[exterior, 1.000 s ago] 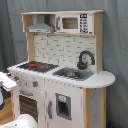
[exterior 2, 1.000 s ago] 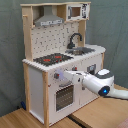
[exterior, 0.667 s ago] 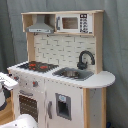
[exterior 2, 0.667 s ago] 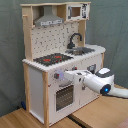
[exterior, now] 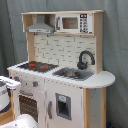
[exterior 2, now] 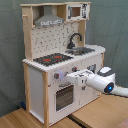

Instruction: Play with the kitchen

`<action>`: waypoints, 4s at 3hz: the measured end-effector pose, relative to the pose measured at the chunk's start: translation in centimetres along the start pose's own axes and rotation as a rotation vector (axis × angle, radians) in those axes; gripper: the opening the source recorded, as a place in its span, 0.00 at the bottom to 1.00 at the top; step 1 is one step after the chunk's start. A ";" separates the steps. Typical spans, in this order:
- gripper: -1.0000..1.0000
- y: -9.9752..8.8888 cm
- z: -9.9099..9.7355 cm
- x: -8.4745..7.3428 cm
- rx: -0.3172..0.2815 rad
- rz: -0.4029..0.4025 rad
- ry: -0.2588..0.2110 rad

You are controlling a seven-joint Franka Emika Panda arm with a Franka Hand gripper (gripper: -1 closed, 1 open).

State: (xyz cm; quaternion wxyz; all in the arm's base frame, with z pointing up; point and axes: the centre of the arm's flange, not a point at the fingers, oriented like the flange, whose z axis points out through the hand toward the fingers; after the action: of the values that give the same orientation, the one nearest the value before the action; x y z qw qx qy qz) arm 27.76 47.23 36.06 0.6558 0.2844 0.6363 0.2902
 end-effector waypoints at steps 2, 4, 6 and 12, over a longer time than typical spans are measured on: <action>1.00 -0.3 1.0 6.0 -0.023 -0.082 0.095; 1.00 1.8 4.4 7.3 -0.011 -0.076 0.036; 1.00 2.1 7.2 7.9 0.007 -0.075 0.006; 0.00 2.4 7.2 7.3 0.045 0.573 0.045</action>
State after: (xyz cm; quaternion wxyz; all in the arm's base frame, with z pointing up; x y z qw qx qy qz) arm 35.10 54.20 33.19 0.5264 0.4604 0.5508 0.4557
